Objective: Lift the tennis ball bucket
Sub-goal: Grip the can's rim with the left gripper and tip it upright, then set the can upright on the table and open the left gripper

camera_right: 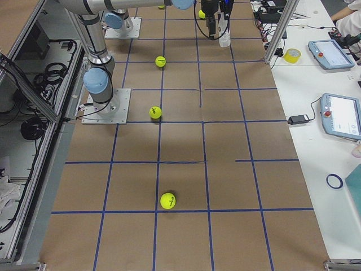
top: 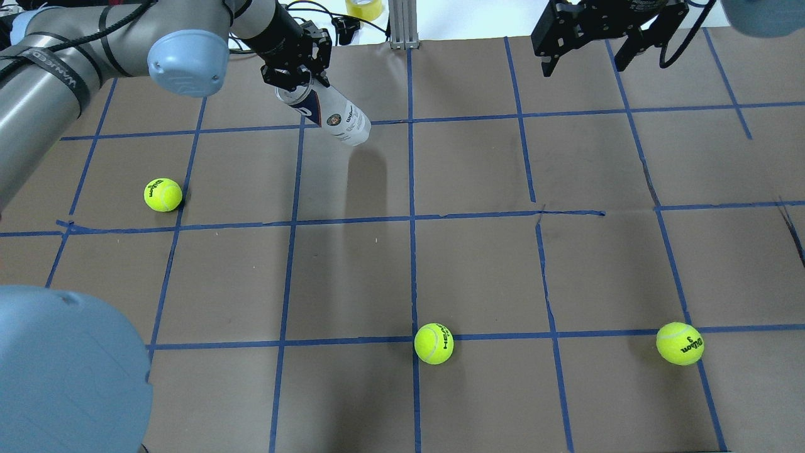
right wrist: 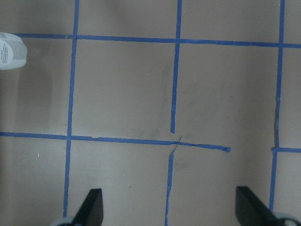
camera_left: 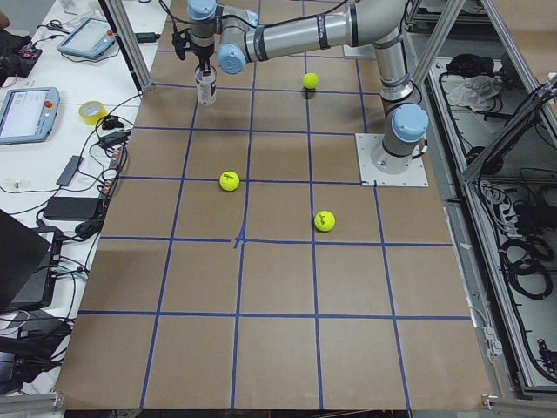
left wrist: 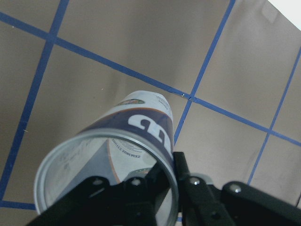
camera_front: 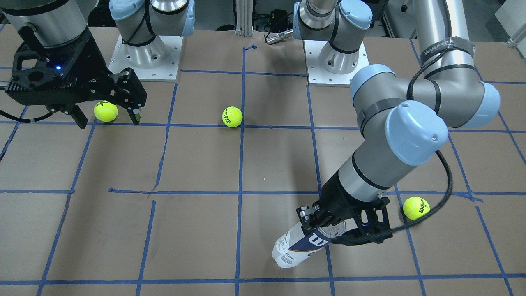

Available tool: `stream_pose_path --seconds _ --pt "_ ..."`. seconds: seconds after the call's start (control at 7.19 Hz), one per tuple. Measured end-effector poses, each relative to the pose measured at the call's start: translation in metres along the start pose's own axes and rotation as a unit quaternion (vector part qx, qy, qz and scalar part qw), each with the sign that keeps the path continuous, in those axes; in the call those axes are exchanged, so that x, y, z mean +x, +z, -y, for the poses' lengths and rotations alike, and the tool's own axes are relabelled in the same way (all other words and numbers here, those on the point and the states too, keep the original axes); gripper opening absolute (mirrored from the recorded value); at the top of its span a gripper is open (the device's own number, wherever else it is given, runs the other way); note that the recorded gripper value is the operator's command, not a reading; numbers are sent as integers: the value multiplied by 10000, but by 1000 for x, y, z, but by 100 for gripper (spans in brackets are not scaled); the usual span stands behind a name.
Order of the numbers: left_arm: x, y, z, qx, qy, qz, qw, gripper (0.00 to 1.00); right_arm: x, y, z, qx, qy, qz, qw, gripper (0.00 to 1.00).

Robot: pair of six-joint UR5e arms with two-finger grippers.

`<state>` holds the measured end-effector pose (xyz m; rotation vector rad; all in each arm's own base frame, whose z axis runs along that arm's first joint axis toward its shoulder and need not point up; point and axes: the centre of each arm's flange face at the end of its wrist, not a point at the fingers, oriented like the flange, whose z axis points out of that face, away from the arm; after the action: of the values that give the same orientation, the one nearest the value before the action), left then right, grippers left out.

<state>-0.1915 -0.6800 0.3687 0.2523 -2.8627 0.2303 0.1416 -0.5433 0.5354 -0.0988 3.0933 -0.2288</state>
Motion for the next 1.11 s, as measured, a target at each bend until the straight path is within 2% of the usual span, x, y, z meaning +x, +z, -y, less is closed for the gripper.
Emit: stream_pose_path --seconds 0.14,0.28,0.42,0.7,0.83,0.97,1.11 --pt "15 7 -10 -71 944 461 9944 0 0 0 0 -3 -4 3 10000 100" --pt "28 13 -19 -148 1598 738 9843 0 0 1 0 -10 -9 5 10000 100" --pt "37 15 -25 -193 1922 841 9775 0 0 2 0 -18 -10 6 10000 100" --pt "47 20 -35 -359 2129 888 9724 0 0 3 1 -36 -10 8 10000 100" --pt "50 24 -40 -465 2166 893 9710 43 1 4 1 -43 -10 8 10000 100" --pt "52 26 -43 -544 2177 881 9705 78 1 4 1 -46 -10 8 10000 100" --pt "52 28 -45 -612 2173 869 9703 99 1 4 1 -49 -10 8 10000 100"
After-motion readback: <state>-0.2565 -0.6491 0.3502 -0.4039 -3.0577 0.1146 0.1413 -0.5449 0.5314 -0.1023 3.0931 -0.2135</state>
